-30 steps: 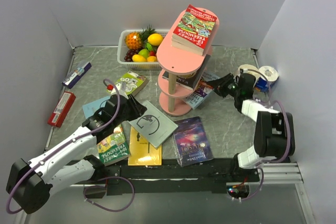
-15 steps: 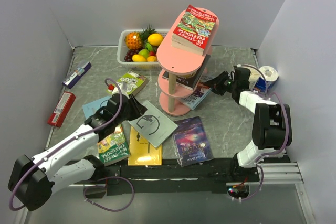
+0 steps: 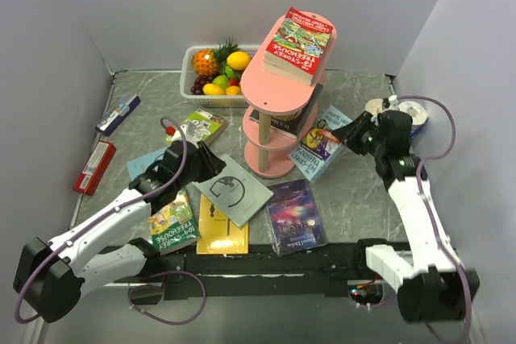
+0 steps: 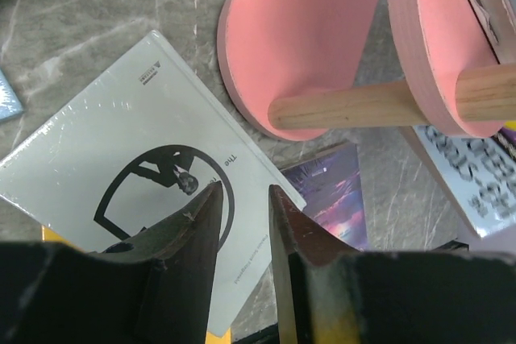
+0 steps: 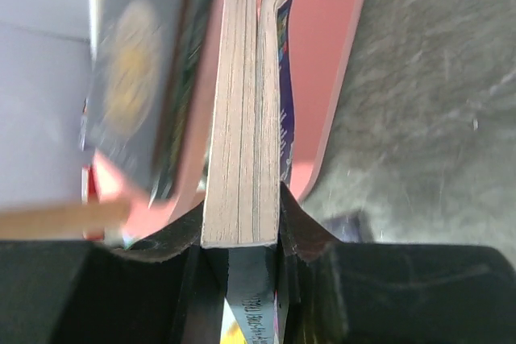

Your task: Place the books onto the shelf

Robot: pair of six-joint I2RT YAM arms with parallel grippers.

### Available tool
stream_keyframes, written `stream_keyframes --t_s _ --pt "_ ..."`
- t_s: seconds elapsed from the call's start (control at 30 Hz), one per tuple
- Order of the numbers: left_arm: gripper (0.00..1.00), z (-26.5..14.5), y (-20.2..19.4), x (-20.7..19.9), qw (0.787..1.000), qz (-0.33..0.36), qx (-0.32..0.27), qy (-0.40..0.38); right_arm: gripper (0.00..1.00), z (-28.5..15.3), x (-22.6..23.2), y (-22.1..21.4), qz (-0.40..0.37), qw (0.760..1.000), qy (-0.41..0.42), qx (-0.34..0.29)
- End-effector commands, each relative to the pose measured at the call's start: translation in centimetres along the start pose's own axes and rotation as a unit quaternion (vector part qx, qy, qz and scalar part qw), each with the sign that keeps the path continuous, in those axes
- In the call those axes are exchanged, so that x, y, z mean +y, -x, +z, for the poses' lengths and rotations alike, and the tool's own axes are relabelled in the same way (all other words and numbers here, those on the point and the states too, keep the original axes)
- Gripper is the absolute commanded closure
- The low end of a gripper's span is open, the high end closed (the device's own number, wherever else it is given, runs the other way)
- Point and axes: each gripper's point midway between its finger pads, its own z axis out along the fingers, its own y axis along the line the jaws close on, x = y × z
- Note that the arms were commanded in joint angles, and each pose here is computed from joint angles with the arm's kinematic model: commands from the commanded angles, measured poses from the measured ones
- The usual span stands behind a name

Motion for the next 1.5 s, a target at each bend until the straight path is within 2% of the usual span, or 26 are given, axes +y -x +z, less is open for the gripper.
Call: stream_keyframes --t_s 0.0,0.03,0.1,0.2,0.27,0.37,0.4,0.47,0.5,0.6,0.77,0.83,0.9,0.93,0.97,1.0,1.03,1.07,1.1,1.13,1.2,1.47 --pt "0.63 -0.9 0.9 -2.4 0.999 -0.004 -0.005 -0.052 1.00 -3.7 0.1 -3.5 -0.033 0.998 -0.001 0.044" --pt "0.63 -1.1 -0.1 -2.5 0.998 -0.006 0.010 -0.069 1.00 -4.0 0.2 -5.2 -0.032 0.997 0.015 0.069" --pt "0.62 -1.4 -0.5 -3.3 0.995 -0.018 0.016 -0.100 1.00 -5.7 0.3 -6.5 -0.039 0.996 0.026 0.079" --pt "0.61 -2.4 -1.1 -3.4 0.992 -0.036 0.018 -0.122 1.00 -9.1 0.3 -6.6 -0.061 0.996 0.015 0.057" --pt "0.61 -2.6 -0.9 -3.0 0.992 -0.042 0.008 -0.115 1.00 -11.9 1.7 -4.3 -0.087 0.996 0.017 0.004" --pt "0.61 -3.3 0.5 -3.0 0.994 -0.034 -0.015 -0.100 1.00 -16.0 5.5 -1.8 -0.102 0.992 0.064 -0.047" --pt "0.61 -4.0 1.2 -3.6 0.994 -0.032 -0.018 -0.102 1.00 -17.9 7.9 -0.1 -0.110 0.985 0.101 -0.086" --pt "0.61 -4.4 2.6 -3.9 0.995 -0.022 -0.039 -0.091 1.00 -20.1 10.9 1.5 -0.111 0.975 0.151 -0.118" --pt "0.61 -5.1 3.8 -4.8 0.994 -0.021 -0.053 -0.096 1.00 -21.9 13.3 3.3 -0.121 0.961 0.190 -0.159" --pt "0.60 -6.4 6.3 -5.9 0.992 -0.012 -0.085 -0.090 1.00 -23.4 16.9 5.2 -0.107 0.942 0.259 -0.187" --pt "0.59 -8.1 9.4 -7.8 0.987 0.000 -0.126 -0.099 1.00 -23.5 22.1 9.1 -0.068 0.900 0.367 -0.227" --pt "0.59 -8.4 10.4 -8.6 0.986 0.001 -0.136 -0.101 1.00 -22.3 23.3 10.2 -0.043 0.893 0.391 -0.218" --pt "0.58 -8.5 11.1 -9.2 0.984 0.004 -0.143 -0.104 1.00 -23.1 25.2 11.7 -0.040 0.868 0.438 -0.230" --pt "0.58 -8.4 11.3 -9.3 0.984 0.004 -0.144 -0.104 1.00 -21.7 25.7 12.1 -0.014 0.871 0.449 -0.201" --pt "0.58 -8.4 11.5 -9.4 0.984 0.006 -0.146 -0.105 1.00 -22.5 26.8 12.8 -0.019 0.851 0.481 -0.210" --pt "0.58 -8.4 11.9 -9.6 0.983 0.006 -0.150 -0.105 1.00 -22.4 27.3 13.3 -0.011 0.845 0.494 -0.204" --pt "0.58 -8.3 12.1 -9.6 0.983 0.005 -0.152 -0.104 1.00 -20.2 27.2 14.3 0.026 0.852 0.491 -0.177" --pt "0.58 -8.2 12.2 -9.6 0.983 0.008 -0.153 -0.104 1.00 -19.7 27.5 14.4 0.029 0.852 0.499 -0.157" --pt "0.58 -8.2 12.5 -9.7 0.982 0.009 -0.156 -0.105 1.00 -20.3 28.5 15.1 0.026 0.841 0.518 -0.152" --pt "0.57 -8.1 12.9 -9.6 0.982 0.008 -0.159 -0.103 1.00 -17.9 28.0 16.4 0.060 0.847 0.512 -0.128" --pt "0.57 -8.0 13.4 -9.8 0.982 0.012 -0.161 -0.103 1.00 -15.9 28.2 17.7 0.077 0.854 0.506 -0.091" --pt "0.57 -7.0 15.2 -9.8 0.982 0.013 -0.160 -0.102 1.00 -11.9 27.5 20.7 0.086 0.882 0.461 -0.053"
